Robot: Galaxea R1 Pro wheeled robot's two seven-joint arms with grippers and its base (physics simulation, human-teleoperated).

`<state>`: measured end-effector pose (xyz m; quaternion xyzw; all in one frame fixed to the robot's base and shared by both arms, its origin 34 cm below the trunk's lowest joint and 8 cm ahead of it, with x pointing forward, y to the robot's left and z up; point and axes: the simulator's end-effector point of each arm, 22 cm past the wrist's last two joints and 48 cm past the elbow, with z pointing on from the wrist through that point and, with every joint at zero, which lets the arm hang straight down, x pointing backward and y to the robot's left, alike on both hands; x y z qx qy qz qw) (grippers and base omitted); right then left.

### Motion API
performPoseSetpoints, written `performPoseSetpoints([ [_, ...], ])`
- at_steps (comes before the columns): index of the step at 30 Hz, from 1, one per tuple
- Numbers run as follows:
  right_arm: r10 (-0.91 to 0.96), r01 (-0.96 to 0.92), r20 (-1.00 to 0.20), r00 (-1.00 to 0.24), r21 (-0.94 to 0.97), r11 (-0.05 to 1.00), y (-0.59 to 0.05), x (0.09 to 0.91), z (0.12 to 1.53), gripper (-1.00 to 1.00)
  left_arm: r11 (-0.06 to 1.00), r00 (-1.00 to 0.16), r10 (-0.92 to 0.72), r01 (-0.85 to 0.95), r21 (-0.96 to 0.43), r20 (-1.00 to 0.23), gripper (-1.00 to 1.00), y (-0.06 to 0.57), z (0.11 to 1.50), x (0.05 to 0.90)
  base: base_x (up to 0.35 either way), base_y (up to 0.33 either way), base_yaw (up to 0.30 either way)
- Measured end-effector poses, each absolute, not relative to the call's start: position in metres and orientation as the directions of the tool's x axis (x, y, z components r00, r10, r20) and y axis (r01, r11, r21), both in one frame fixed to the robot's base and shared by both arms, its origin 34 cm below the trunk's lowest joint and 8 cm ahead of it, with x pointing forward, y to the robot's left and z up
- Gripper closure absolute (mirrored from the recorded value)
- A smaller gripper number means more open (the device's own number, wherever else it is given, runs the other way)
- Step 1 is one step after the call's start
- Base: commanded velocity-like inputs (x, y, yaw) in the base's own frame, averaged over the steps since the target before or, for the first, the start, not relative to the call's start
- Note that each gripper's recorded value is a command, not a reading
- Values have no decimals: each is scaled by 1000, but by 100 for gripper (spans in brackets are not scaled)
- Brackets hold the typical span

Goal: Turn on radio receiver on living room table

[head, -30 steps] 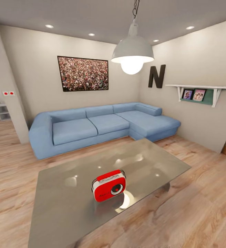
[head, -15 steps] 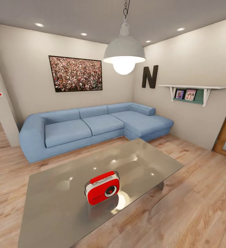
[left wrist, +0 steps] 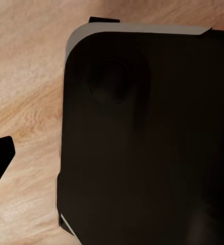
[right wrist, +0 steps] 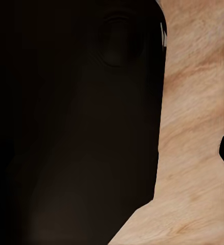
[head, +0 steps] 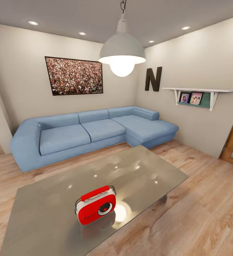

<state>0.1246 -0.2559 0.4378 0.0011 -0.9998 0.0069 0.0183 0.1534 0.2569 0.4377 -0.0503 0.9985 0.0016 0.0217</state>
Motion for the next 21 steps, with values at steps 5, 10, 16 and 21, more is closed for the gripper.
performPoseSetpoints([
  [5,-2,-2,36,-999,-14,1000,-256,125,438,-100,995,-994,-101,-101,1,-43,-100,257,438,153,243,-150,0],
  [10,-1,-2,37,-999,-14,1000,-256,125,438,-100,995,-994,-102,-102,1,-44,-100,257,438,153,247,-62,0],
  [16,-2,-2,36,-999,-14,1000,-256,125,438,-100,995,-994,-101,-102,1,-43,-100,257,438,153,264,-14,0],
  [21,-2,-2,36,-999,-14,1000,-256,125,438,-100,995,-994,-101,-101,1,-43,-100,257,438,153,275,-2,0],
])
